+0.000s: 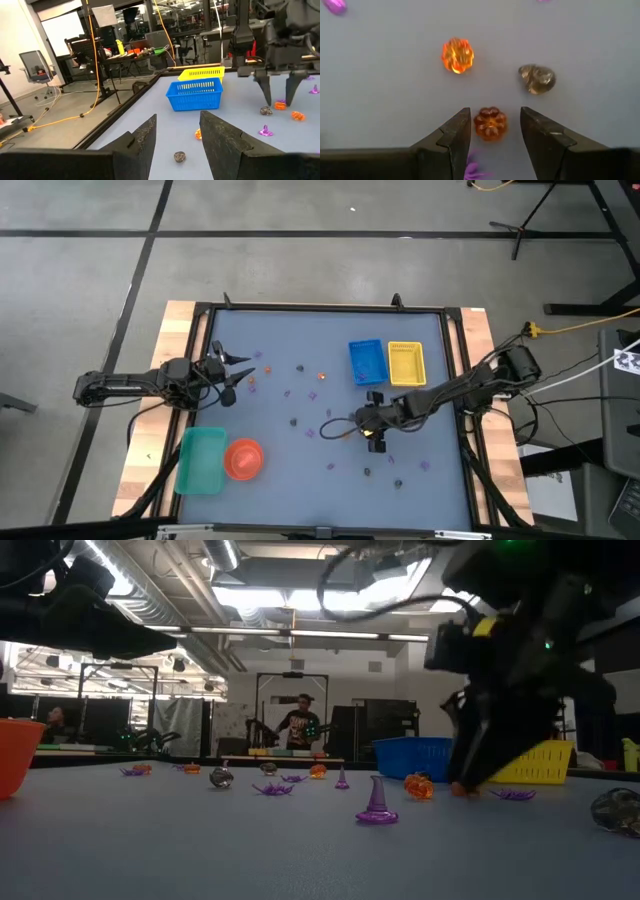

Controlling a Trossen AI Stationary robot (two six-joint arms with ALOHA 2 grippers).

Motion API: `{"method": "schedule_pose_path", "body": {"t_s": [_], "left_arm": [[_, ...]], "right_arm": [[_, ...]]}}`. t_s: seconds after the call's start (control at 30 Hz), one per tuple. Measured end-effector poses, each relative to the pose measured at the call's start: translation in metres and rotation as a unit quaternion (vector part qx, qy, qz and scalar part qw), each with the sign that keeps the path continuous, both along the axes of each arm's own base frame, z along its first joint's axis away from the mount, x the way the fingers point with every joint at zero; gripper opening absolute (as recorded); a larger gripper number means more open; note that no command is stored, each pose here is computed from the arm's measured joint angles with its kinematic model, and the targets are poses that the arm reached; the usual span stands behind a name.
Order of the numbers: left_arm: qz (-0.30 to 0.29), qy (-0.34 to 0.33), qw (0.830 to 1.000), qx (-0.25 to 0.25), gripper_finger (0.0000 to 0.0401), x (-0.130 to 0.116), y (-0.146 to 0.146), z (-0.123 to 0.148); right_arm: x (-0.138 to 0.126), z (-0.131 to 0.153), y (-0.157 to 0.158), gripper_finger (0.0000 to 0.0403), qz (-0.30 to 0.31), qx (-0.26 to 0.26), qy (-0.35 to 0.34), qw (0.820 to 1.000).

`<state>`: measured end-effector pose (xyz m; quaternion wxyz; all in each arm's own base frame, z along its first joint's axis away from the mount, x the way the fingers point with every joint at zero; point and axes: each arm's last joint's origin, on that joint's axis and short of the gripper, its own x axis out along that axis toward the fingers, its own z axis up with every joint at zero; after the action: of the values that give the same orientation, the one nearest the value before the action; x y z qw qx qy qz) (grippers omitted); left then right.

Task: Sort Halloween decoration
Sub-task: Put the orange pumpkin toy into the yellow box

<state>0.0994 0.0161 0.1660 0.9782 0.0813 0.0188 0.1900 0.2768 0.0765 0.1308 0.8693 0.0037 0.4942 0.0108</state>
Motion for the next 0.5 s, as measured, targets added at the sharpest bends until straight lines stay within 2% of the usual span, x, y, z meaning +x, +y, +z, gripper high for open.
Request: {"method": "schedule_pose_path", "body": {"t_s": [0.5], "left_arm": [[0.000,0.000,1.000,0.000,0.0137,0.0000,0.0000,0.0000]], "right_arm": [[0.0011,-0.0047,0.0006,0.0170,0.003,0.003,0.009,1.000]]}}
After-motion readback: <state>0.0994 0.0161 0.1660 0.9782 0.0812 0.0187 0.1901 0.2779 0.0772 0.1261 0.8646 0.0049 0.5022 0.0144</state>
